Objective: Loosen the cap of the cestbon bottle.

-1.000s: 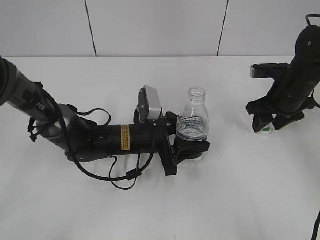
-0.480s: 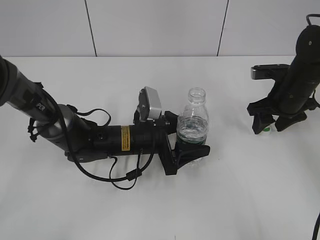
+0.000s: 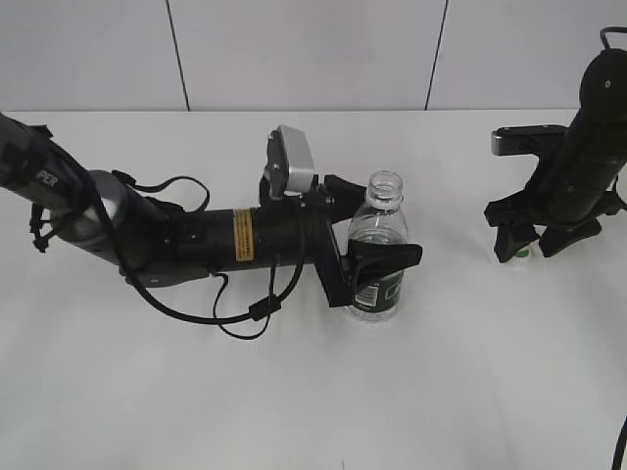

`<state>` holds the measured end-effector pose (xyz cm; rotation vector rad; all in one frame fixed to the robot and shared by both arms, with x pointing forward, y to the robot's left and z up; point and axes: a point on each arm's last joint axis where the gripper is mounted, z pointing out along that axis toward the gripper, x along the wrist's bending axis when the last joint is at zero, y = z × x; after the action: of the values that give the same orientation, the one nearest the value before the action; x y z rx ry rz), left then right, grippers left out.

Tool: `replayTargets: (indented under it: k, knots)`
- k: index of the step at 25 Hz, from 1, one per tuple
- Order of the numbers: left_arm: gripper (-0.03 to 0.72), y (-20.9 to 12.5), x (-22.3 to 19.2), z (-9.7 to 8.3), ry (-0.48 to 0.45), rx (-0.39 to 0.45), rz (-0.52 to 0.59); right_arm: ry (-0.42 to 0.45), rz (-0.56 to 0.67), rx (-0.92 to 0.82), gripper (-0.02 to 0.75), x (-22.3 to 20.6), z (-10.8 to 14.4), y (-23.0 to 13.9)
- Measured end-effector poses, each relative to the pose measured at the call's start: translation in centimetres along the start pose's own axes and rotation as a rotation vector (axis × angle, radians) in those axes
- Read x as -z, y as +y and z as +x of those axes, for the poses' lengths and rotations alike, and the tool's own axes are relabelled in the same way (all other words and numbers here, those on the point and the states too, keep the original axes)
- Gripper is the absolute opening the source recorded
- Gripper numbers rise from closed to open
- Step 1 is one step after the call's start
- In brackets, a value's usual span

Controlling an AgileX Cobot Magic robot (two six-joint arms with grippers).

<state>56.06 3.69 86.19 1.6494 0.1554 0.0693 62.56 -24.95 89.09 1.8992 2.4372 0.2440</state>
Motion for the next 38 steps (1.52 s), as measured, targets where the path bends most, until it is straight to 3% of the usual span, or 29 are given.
replayTargets:
  k: [15, 22, 25, 31, 38]
  knots:
    - [0.538, 9.3, 1.0, -0.7, -0.015, 0.019, -0.134, -0.001, -0.017, 0.000, 0.492, 0.7, 0.1, 0.1]
    - [0.538, 14.5, 2.1, -1.8, -0.008, -0.071, -0.202, -0.013, -0.125, 0.010, 0.492, 5.4, 0.4, 0.4]
    - [0.538, 17.0, 2.9, -1.8, 0.087, -0.101, -0.197, -0.016, -0.162, 0.016, 0.492, 7.8, 0.7, 0.2]
    - [0.538, 21.3, 5.5, -0.9, 0.416, -0.060, -0.141, -0.011, -0.195, 0.024, 0.492, 11.8, 1.3, -0.8]
    - [0.533, 23.7, 11.2, 0.0, 0.833, 0.030, 0.088, 0.009, -0.190, 0.027, 0.492, 14.9, 1.9, -2.2]
